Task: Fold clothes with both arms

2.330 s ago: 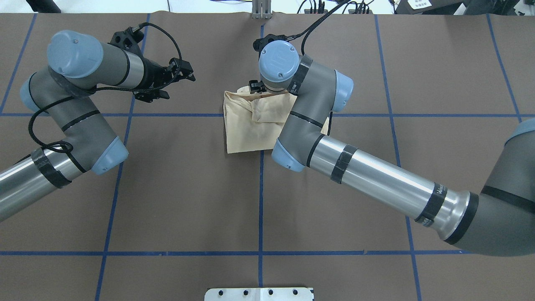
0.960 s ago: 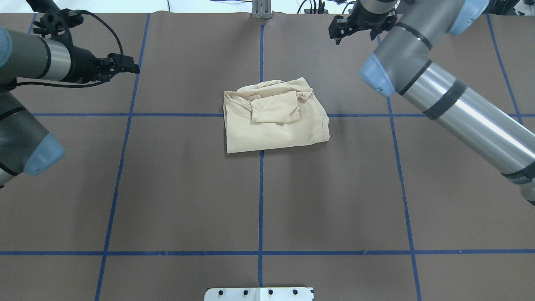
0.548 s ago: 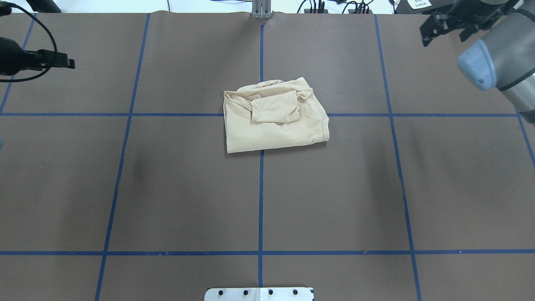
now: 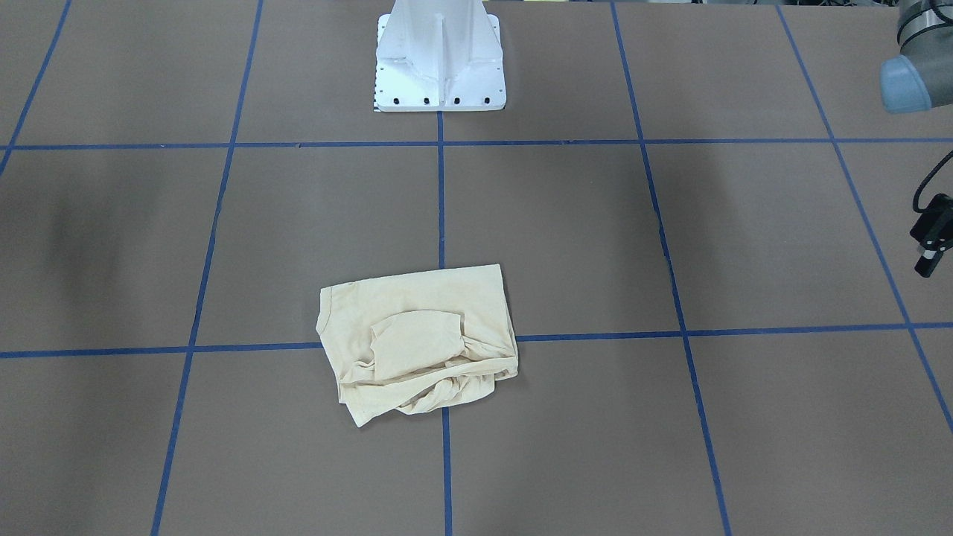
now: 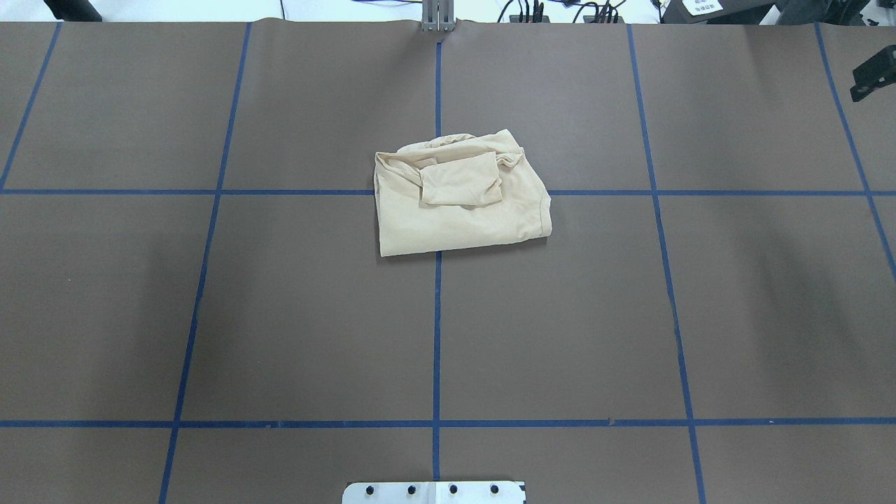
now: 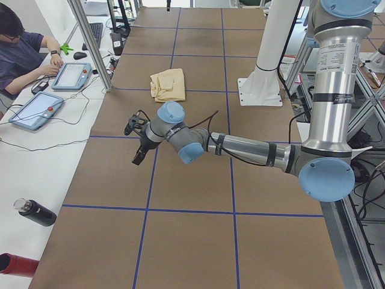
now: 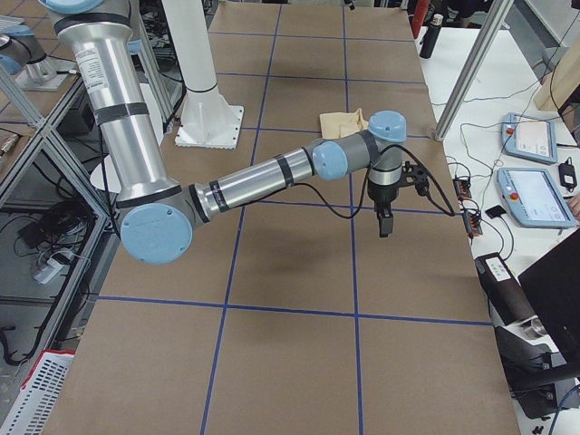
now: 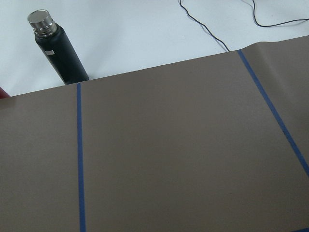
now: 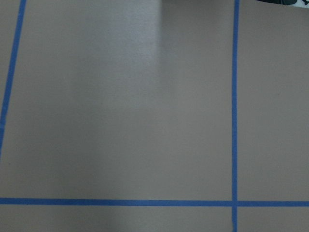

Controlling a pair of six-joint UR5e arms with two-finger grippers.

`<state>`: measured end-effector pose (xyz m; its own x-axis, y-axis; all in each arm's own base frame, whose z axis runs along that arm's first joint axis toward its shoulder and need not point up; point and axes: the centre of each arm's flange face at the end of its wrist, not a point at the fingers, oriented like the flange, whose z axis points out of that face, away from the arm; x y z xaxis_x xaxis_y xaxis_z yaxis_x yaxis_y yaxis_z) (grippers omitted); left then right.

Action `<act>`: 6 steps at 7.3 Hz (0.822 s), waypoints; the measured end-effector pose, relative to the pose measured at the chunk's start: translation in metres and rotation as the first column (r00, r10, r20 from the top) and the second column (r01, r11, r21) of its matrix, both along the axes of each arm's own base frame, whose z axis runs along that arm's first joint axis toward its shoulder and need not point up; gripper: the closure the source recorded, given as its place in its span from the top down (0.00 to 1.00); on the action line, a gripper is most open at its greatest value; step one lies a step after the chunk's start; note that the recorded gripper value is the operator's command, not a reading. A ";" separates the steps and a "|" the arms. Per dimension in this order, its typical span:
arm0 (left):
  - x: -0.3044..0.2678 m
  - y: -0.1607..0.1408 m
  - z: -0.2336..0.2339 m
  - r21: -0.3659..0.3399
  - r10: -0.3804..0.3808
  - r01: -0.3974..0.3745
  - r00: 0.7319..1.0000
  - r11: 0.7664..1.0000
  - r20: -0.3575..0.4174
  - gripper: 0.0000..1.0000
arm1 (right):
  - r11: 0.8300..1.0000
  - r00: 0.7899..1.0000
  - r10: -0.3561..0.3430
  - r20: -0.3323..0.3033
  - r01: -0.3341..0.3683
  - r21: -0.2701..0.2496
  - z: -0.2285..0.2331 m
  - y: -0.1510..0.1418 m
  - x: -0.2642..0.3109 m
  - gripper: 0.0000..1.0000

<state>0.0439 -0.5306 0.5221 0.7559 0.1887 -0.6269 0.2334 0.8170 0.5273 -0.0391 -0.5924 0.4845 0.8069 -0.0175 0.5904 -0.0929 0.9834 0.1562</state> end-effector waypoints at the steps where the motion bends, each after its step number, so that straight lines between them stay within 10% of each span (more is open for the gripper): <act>1: -0.006 0.003 0.018 -0.022 -0.001 0.001 1.000 1.000 0.009 0.99 | 1.000 1.000 0.015 0.009 -0.015 -0.006 0.022 0.011 0.013 1.00; 6: -0.054 0.030 0.089 -0.149 0.076 -0.063 0.994 0.987 0.079 0.99 | 0.995 0.997 -0.045 0.063 0.051 -0.086 0.135 0.029 0.100 1.00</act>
